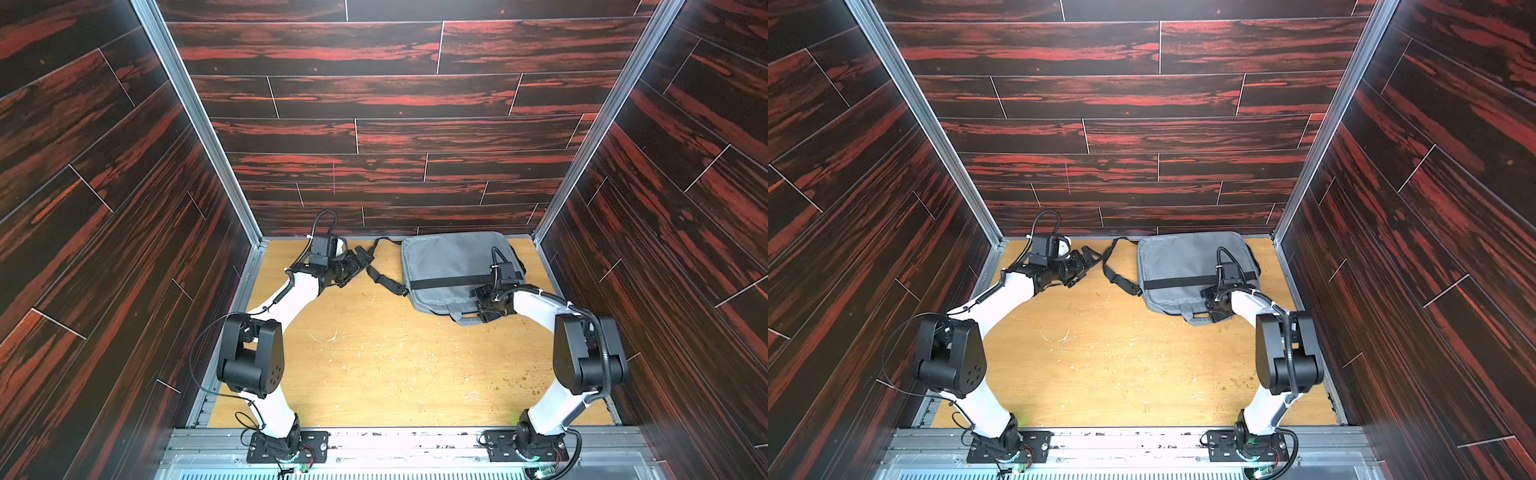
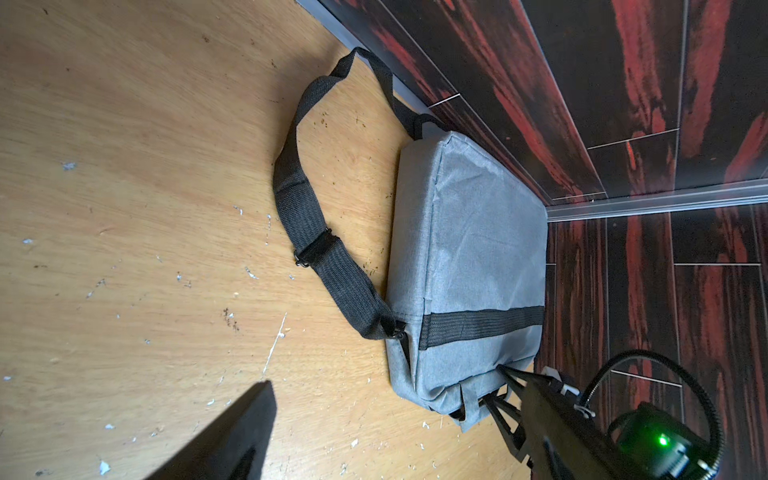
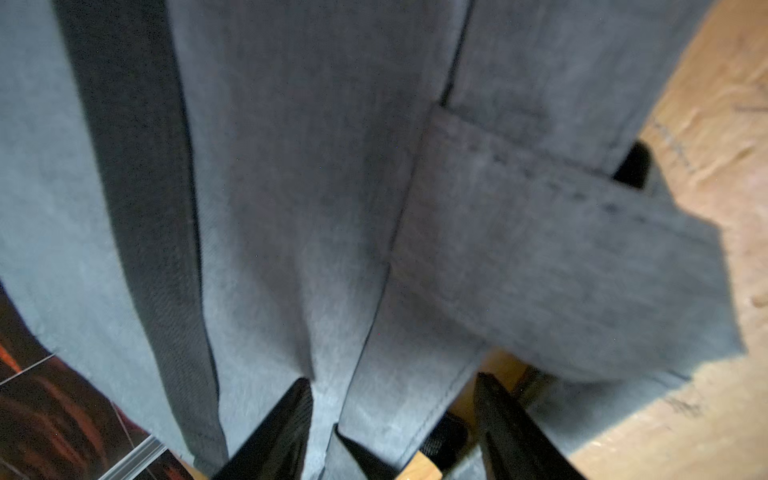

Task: Open the zippered laptop bag and take out the laptop
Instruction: Move the zippered laptop bag to the center of the board.

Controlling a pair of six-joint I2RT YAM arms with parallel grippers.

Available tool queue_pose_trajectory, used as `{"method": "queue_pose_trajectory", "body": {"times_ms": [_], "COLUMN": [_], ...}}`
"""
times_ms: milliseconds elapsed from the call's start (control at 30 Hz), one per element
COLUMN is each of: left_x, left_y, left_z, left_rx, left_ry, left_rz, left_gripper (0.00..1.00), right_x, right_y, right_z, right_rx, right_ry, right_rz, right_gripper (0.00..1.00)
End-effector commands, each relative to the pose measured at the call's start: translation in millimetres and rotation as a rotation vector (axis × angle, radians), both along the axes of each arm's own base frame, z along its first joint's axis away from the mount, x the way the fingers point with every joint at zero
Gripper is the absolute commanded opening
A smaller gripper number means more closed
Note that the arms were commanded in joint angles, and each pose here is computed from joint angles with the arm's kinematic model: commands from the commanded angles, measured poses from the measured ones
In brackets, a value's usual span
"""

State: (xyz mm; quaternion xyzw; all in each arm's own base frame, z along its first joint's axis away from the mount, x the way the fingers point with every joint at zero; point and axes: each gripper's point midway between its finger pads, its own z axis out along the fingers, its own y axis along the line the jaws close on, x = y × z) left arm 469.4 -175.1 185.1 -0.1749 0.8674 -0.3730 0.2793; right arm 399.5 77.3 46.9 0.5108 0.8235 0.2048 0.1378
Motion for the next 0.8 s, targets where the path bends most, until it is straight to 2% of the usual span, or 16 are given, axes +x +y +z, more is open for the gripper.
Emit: {"method": "queue_pose_trajectory", "body": {"times_ms": [0,233,267,533,767], "left_x": [1,3,5,8,9], "left_y": [-2,-3,-5,-11,-14], "left_z": [7,13,1,-4,-7], "left_rx": [-0.001,-0.017,-0.016,-0.034,-0.010], "left_ry": [-0.008,-0.015,0.009,0.024,0.046], "left_rz": [-0.012,-0.006,-0.007,-0.011,-0.011], "left_gripper": [0.97,0.97,0.97,0.97,0.97], "right_x": [-3,3,3,-4,-22], "right_y": [-4,-2,-2,-4,2], "right_z": [-19,-31,-32,-37,-23], "right_rx": [-0.010,-0.014,-0.015,-0.037,-0.048], "right_ry": [0.068,0.078,0.080,0.080,0.034], "right_rz": [-0.034,-0.021,-0.019,0.013,0.117], "right_gripper": [0.62,0.42,0.39,0.05,0.01]}}
